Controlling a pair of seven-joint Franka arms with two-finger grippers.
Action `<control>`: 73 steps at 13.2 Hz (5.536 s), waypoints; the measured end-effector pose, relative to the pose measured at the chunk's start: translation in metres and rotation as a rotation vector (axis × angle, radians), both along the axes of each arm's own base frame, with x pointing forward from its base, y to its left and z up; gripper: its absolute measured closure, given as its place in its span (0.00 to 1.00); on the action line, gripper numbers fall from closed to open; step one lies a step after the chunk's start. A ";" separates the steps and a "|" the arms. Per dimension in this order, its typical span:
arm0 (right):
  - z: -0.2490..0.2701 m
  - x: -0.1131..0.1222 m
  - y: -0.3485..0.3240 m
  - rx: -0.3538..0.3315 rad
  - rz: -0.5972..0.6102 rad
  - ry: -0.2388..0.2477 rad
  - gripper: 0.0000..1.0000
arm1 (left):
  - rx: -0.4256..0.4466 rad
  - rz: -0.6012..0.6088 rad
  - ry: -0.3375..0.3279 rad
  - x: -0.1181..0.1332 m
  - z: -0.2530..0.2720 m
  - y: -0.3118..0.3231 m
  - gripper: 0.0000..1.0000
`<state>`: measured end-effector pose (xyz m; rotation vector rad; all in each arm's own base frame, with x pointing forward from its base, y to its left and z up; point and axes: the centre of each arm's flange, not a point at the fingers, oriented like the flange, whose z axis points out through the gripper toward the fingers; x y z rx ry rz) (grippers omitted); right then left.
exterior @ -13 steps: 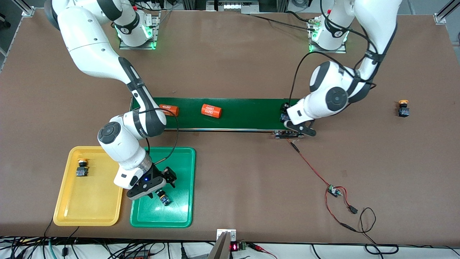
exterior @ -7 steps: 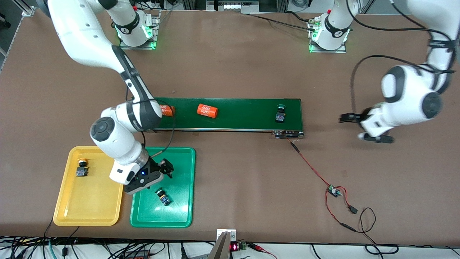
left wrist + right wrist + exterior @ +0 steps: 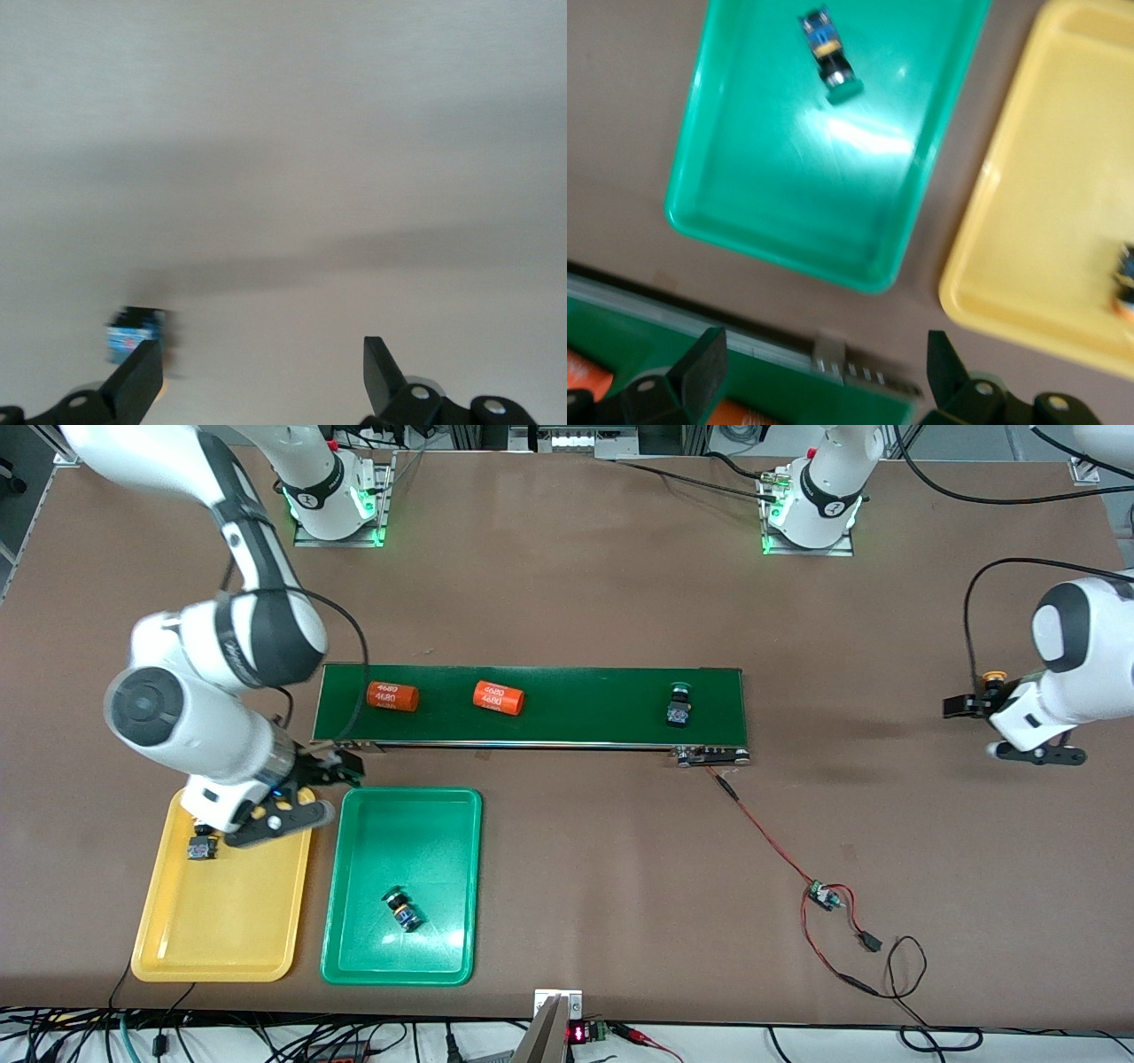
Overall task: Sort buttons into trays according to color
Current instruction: 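Withdraw the right gripper while the left gripper grasps another table button, then carry the orange-capped button with the left gripper onto the belt end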
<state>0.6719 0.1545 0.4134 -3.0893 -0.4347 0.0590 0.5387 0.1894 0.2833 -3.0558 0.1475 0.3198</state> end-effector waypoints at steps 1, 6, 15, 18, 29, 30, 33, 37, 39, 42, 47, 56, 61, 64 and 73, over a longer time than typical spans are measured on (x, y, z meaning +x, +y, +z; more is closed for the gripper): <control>0.016 -0.009 -0.017 -0.009 -0.021 0.025 0.00 | -0.004 -0.022 -0.021 -0.002 -0.004 0.017 0.00; 0.081 -0.057 -0.083 -0.030 -0.124 0.083 0.00 | -0.053 -0.113 -0.023 -0.014 -0.042 0.092 0.00; 0.064 -0.126 -0.074 -0.071 -0.218 0.171 0.00 | -0.098 -0.251 -0.005 -0.008 -0.064 0.111 0.00; 0.065 -0.134 -0.057 -0.074 -0.215 0.151 0.00 | -0.116 -0.255 0.009 -0.020 -0.073 0.127 0.00; 0.065 -0.133 -0.056 -0.073 -0.233 0.142 0.00 | -0.212 -0.228 0.115 -0.064 -0.114 0.133 0.00; 0.065 -0.133 -0.056 -0.073 -0.233 0.141 0.00 | -0.212 -0.240 0.109 -0.063 -0.115 0.133 0.00; 0.064 -0.133 -0.056 -0.073 -0.233 0.142 0.00 | -0.225 -0.295 0.104 -0.064 -0.119 0.134 0.17; 0.063 -0.133 -0.055 -0.073 -0.233 0.143 0.00 | -0.224 -0.314 0.091 -0.065 -0.115 0.142 0.56; 0.063 -0.133 -0.057 -0.073 -0.236 0.144 0.00 | -0.230 -0.332 0.094 -0.061 -0.109 0.136 0.56; 0.063 -0.131 -0.065 -0.073 -0.250 0.144 0.00 | -0.221 -0.401 0.107 -0.035 -0.068 0.098 0.56; 0.071 -0.131 -0.095 -0.070 -0.284 0.147 0.00 | -0.249 -0.345 0.136 0.016 -0.014 -0.064 0.56; 0.114 -0.141 -0.126 -0.067 -0.339 0.137 0.00 | -0.207 -0.084 0.103 0.021 0.012 -0.329 0.56; 0.115 -0.144 -0.126 -0.072 -0.339 0.158 0.00 | -0.193 -0.072 0.049 -0.001 0.007 -0.429 0.56; 0.121 -0.140 -0.125 -0.065 -0.339 0.130 0.00 | -0.217 -0.078 -0.014 0.002 -0.013 -0.447 0.56; 0.120 -0.145 -0.133 -0.074 -0.352 0.175 0.00 | -0.232 -0.064 -0.045 0.006 -0.036 -0.454 0.56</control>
